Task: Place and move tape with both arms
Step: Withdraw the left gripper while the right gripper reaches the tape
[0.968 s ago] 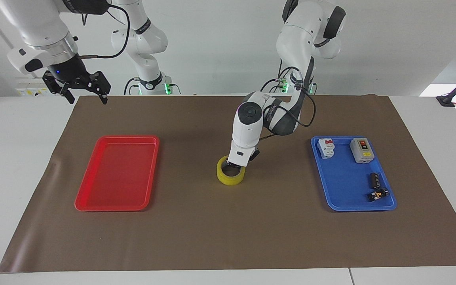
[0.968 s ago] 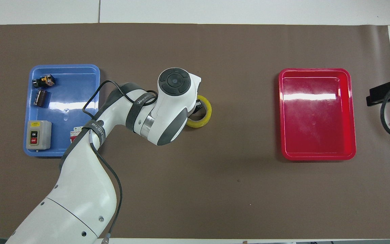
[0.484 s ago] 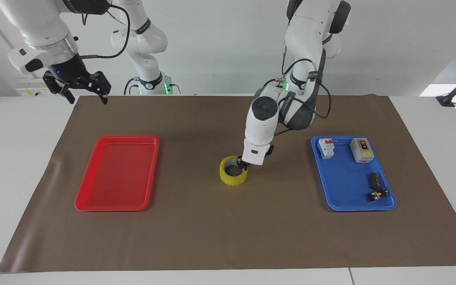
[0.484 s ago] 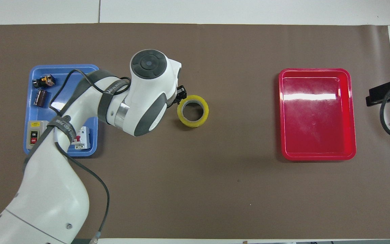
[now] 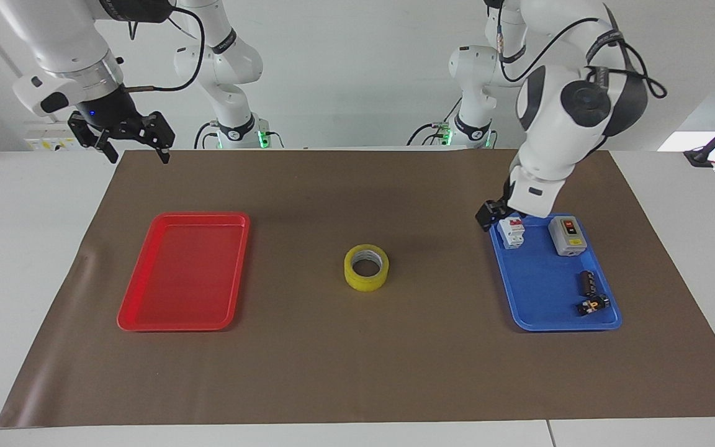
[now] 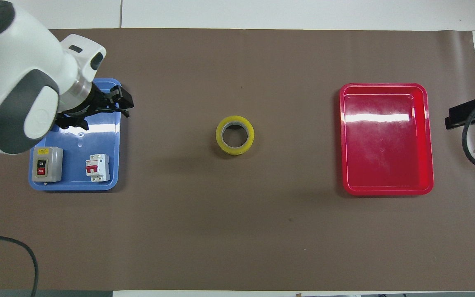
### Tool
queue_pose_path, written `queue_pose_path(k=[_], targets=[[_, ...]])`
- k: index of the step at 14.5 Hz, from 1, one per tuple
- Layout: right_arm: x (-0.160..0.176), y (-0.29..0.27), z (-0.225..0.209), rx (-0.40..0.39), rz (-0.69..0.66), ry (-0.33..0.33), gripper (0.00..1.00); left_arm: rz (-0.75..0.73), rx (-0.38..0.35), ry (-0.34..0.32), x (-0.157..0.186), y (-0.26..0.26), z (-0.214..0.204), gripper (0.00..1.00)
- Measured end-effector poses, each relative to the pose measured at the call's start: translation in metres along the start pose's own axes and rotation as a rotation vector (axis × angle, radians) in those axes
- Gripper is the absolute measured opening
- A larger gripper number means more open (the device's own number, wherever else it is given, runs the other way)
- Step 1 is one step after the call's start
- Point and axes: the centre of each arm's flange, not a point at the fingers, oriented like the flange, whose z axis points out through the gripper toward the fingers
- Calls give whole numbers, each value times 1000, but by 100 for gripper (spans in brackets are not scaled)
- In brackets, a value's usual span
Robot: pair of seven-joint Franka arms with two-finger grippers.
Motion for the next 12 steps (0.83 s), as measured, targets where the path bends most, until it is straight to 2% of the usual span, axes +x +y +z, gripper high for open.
queue_pose_path(k=[3,5,9,12], targets=[[3,-65,7,3,-87,25,100,115,-7,-27,-4,-80,-32,100],[11,-117,31,6,-114,54,100,157,-9,-45,-15,-107,-47,100],[28,-233,116,15,-96,62,100,213,-4,-71,-37,-107,-54,100],[35,-287,173,29,-121,86,100,237,-6,-81,-39,-106,-48,100]])
